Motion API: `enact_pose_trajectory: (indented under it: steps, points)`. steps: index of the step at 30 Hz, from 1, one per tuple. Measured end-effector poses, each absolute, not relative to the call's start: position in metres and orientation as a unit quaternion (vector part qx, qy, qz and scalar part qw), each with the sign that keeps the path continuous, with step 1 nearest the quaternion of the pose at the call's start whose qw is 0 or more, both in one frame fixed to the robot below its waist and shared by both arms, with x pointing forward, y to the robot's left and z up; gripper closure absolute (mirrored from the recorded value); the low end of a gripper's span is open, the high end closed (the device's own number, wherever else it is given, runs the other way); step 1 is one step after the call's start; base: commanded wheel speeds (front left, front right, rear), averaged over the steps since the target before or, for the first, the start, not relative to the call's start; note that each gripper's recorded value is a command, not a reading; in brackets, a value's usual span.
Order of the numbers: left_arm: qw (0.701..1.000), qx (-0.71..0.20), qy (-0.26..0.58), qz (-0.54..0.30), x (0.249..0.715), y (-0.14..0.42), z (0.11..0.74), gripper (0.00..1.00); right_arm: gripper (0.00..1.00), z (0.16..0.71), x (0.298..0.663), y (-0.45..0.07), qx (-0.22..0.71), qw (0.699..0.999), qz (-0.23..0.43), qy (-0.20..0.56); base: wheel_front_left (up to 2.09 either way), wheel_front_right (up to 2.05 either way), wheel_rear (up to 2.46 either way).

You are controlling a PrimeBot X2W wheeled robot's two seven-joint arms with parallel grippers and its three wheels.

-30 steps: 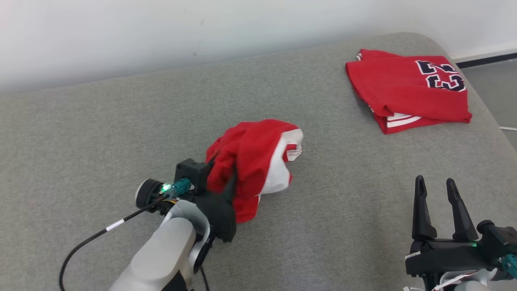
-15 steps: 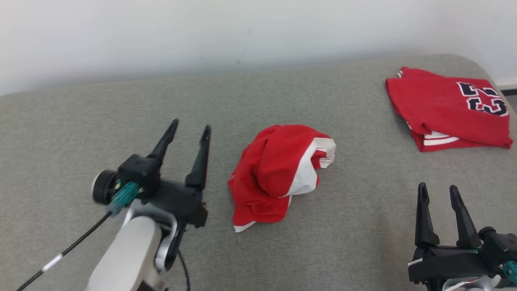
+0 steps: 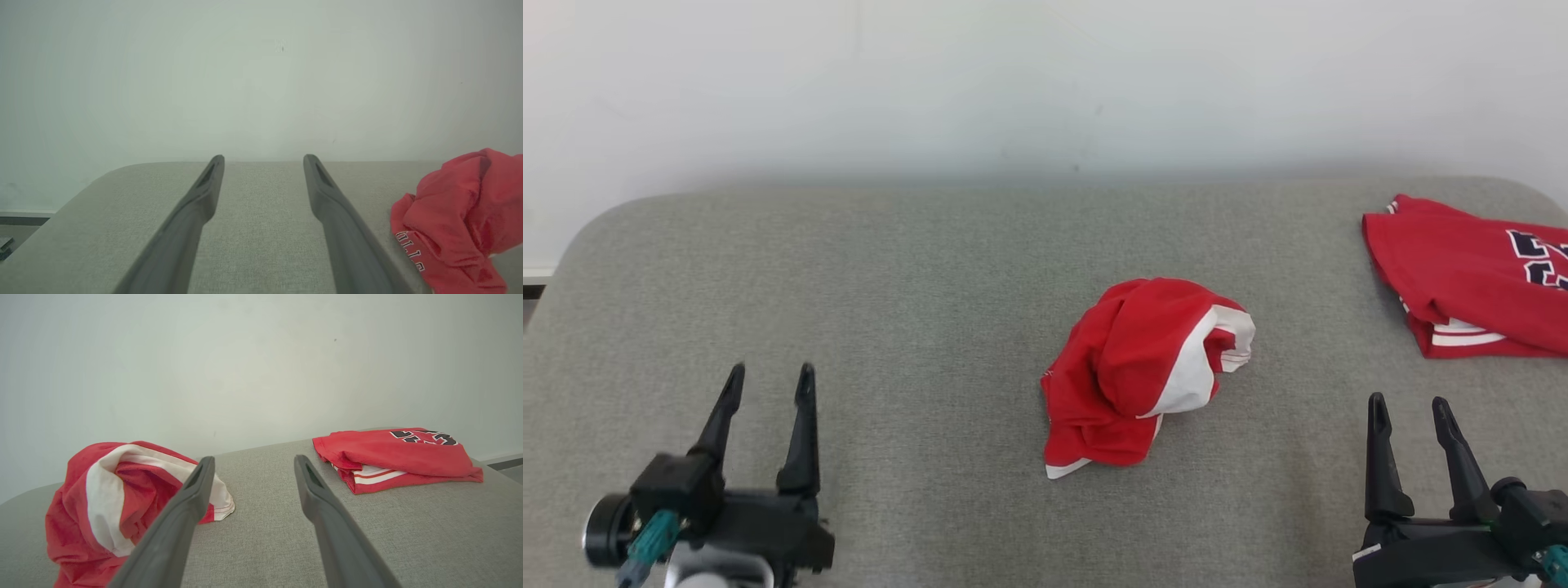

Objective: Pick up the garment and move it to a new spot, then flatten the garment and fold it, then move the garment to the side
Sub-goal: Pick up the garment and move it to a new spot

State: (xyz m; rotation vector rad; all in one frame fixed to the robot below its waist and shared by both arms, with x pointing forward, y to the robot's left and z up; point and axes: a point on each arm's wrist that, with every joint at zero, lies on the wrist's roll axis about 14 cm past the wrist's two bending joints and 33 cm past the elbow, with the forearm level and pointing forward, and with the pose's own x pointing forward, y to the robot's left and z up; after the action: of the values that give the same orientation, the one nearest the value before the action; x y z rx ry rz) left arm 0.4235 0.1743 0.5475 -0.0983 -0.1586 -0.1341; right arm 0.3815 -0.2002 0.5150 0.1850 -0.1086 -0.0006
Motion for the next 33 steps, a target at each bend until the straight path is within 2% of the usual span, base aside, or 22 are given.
enact_pose_trajectory:
  steps: [9, 18, 33]
  points:
    - [0.995, -0.051, -0.083, -0.009, 0.385, 0.211, 0.542, 0.0, 0.0, 0.521, 0.383, -0.188, 0.089, 0.994, 0.021, -0.056, 0.0, 0.0, 0.0]
    - [0.996, -0.056, -0.071, 0.009, 0.361, 0.215, 0.527, 0.0, 0.0, 0.517, 0.381, -0.179, 0.091, 0.994, 0.035, -0.047, 0.0, 0.0, 0.0]
    - [0.996, -0.06, -0.067, 0.007, 0.357, 0.213, 0.521, 0.0, 0.0, 0.509, 0.379, -0.174, 0.097, 0.994, 0.042, -0.035, 0.0, 0.0, 0.0]
